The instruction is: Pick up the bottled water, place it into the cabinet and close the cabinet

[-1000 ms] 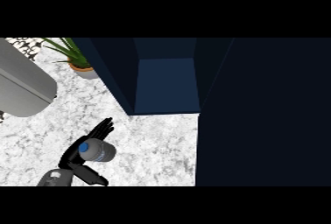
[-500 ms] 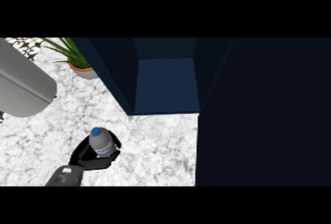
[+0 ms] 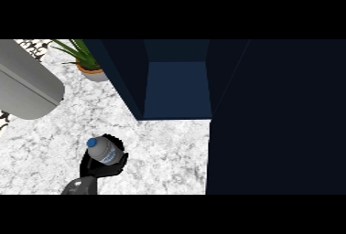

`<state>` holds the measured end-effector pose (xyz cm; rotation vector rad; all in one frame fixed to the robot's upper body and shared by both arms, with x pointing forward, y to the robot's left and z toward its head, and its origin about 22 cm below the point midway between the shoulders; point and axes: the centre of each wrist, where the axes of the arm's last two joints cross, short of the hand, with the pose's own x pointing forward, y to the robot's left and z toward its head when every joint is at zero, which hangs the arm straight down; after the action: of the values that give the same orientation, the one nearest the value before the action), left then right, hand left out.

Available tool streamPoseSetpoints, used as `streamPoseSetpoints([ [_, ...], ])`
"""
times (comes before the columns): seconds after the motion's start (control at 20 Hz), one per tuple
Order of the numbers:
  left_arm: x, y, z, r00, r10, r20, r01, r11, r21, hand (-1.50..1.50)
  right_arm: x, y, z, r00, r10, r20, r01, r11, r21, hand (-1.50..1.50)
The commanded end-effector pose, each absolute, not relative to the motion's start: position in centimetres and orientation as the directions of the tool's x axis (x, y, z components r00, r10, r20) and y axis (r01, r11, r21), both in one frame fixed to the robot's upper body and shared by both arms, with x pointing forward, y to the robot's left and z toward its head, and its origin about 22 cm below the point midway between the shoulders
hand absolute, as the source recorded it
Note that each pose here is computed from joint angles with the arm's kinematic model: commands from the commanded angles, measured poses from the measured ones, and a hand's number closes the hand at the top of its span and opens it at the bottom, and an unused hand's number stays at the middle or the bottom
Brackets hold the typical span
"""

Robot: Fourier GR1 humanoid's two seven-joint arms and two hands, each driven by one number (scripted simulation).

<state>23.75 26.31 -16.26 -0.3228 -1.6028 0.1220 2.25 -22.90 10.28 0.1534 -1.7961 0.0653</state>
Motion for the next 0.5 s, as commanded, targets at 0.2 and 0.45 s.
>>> streamPoseSetpoints([
  [0.2,22.9,24.2,-17.1,-0.156,0.315,0.936,-0.016,0.947,-0.321,1.5,1.3,-22.9,13.2,-0.24,-0.076,0.968,-0.134,0.99,0.044,-1.5],
  [0.45,24.6,22.0,-15.8,-0.161,0.377,0.912,0.032,0.926,-0.377,1.5,2.7,-22.5,13.9,-0.238,-0.088,0.967,-0.137,0.989,0.056,-1.5],
])
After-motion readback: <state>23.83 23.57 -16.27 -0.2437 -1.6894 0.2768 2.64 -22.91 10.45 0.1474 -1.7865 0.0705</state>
